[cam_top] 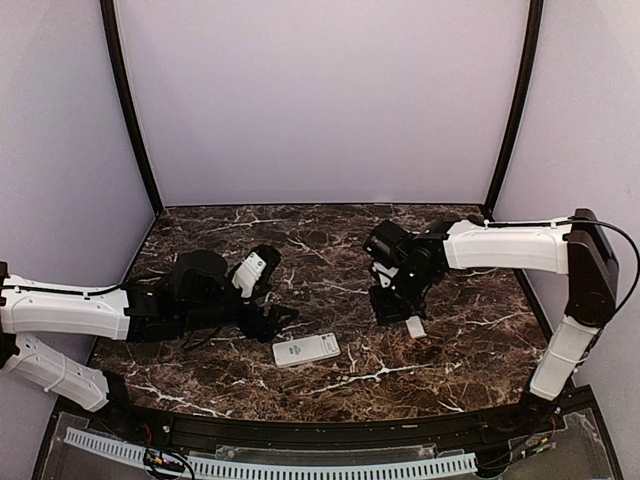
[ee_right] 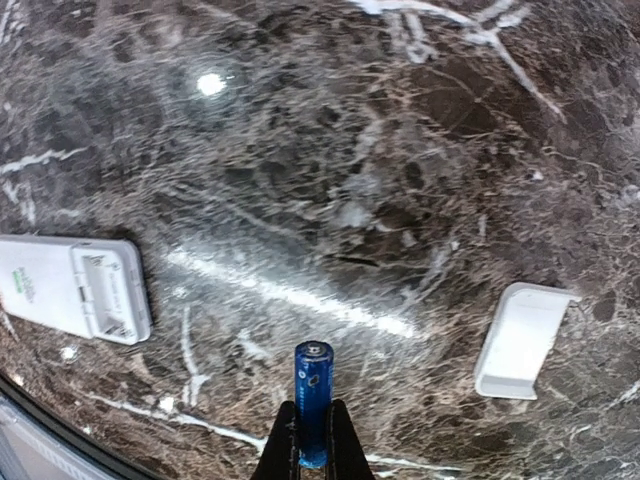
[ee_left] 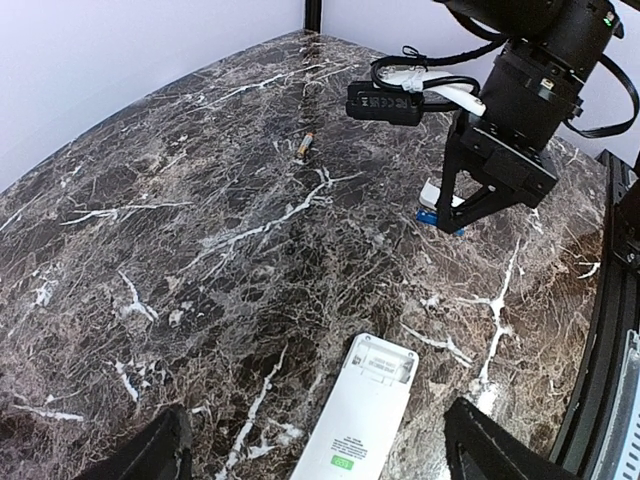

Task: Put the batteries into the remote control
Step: Place the battery at the center of the board.

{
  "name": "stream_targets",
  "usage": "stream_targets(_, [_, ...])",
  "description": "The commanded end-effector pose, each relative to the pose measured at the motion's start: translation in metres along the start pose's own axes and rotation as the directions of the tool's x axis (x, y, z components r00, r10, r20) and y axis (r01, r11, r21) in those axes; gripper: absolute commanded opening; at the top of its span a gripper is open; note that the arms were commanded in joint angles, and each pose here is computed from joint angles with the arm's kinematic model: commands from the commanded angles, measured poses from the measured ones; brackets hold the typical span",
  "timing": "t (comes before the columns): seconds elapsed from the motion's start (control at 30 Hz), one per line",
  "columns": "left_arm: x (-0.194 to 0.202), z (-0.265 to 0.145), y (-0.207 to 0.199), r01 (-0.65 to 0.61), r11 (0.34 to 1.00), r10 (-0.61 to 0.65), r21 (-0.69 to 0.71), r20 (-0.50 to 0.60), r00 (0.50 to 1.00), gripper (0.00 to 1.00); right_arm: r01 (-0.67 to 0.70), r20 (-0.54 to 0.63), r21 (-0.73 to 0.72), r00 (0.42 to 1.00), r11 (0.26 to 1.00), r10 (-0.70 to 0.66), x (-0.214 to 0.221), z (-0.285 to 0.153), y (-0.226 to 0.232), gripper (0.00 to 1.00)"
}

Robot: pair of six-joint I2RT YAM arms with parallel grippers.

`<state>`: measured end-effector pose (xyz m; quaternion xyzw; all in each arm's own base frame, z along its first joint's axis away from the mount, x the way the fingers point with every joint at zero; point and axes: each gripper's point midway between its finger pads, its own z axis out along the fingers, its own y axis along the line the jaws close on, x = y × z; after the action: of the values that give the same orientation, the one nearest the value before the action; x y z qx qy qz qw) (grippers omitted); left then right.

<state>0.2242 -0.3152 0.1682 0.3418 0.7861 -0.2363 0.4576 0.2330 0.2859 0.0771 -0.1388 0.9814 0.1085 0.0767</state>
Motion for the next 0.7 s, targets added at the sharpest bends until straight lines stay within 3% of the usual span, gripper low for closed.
stream_targets(0.0, [0.0,-0.003,0.003,0.001,1.0,-0.001,-0.013,0.009,1.0,0.87,0.003,-0.106,0.131,0.994,0.991,0.011,0.006,0.017,-0.035,0.0])
stream_targets(0.2, [-0.013,0.004,0.006,-0.021,0.999,0.021,-0.043,0.004,1.0,0.87,0.061,-0.125,0.119,0.991,0.991,-0.046,-0.016,0.029,-0.03,0.0])
stream_targets(0.33, [-0.03,0.005,0.007,-0.052,0.997,0.054,-0.055,0.03,0.998,0.88,0.226,-0.15,0.039,0.964,0.973,-0.218,-0.027,0.037,-0.014,0.0])
stream_targets(0.5, [-0.054,0.003,0.024,-0.049,0.994,0.056,-0.094,0.073,0.996,0.89,0.501,-0.176,0.047,0.856,0.864,-0.487,-0.033,0.039,-0.019,0.0])
stream_targets(0.67, [-0.077,-0.008,0.051,-0.01,0.99,0.03,-0.144,0.135,0.99,0.91,0.708,-0.147,0.008,0.699,0.706,-0.7,-0.038,0.026,-0.01,0.0])
